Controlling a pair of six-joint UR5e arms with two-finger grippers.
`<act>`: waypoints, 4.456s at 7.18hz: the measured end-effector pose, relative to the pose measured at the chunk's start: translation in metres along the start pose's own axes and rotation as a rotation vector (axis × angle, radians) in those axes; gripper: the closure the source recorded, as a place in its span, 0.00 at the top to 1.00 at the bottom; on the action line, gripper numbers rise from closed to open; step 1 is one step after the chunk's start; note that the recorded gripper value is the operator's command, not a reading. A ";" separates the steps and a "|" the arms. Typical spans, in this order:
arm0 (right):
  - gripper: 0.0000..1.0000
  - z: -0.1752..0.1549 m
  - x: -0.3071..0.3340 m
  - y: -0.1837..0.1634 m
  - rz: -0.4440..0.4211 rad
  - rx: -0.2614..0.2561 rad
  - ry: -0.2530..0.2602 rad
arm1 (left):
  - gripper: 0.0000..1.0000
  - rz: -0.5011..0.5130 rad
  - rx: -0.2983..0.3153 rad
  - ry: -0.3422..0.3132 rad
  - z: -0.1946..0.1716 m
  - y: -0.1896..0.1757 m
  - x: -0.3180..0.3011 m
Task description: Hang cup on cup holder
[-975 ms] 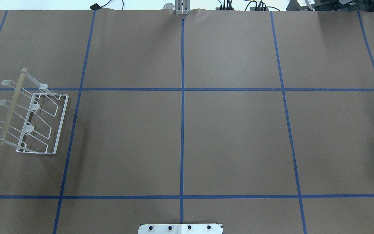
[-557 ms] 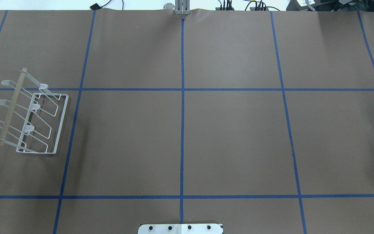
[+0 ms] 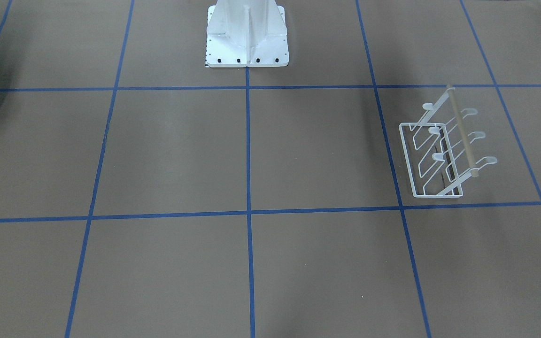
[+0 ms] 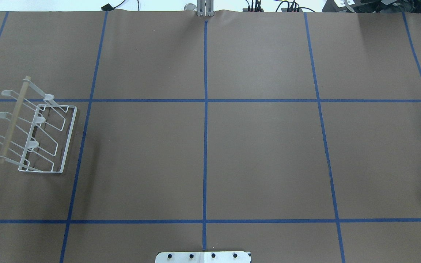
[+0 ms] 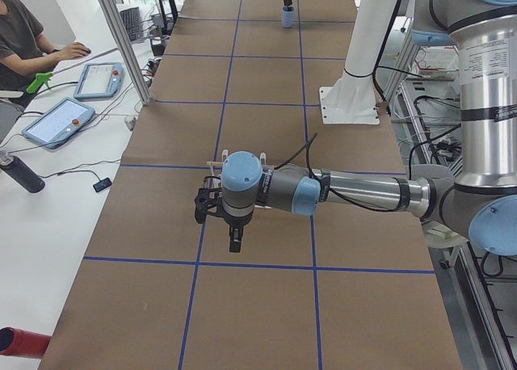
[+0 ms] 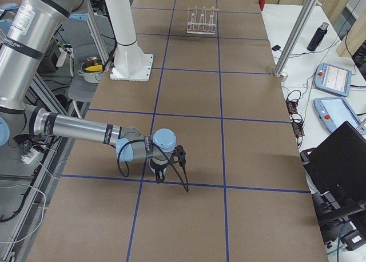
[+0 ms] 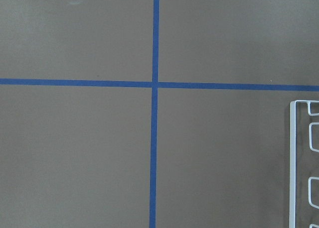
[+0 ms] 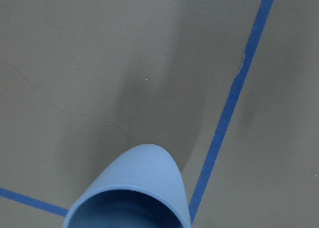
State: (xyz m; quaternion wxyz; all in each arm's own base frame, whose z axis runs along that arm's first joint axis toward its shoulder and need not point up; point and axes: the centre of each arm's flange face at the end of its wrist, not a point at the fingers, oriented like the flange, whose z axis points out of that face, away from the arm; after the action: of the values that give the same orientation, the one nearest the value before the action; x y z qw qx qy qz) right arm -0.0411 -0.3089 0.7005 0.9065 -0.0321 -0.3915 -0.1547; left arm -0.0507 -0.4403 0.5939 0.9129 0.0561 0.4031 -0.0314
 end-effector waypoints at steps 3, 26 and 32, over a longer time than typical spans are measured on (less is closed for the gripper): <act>0.00 -0.003 -0.001 -0.003 0.012 0.019 -0.015 | 0.99 0.000 0.001 0.000 0.000 0.000 0.000; 0.00 -0.173 -0.258 -0.295 0.468 0.593 -0.536 | 0.98 0.073 0.169 0.378 -0.001 -0.124 0.372; 0.00 -0.164 -0.318 -0.261 0.531 0.446 -0.864 | 0.98 -0.147 0.079 0.613 -0.005 -0.090 0.456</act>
State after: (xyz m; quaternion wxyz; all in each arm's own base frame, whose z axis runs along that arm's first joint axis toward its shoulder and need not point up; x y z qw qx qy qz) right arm -0.2114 -0.5055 0.3418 0.6563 0.0026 -0.7294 0.1931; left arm 0.2435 -0.5348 0.2465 0.7414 0.0693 0.6607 -0.0946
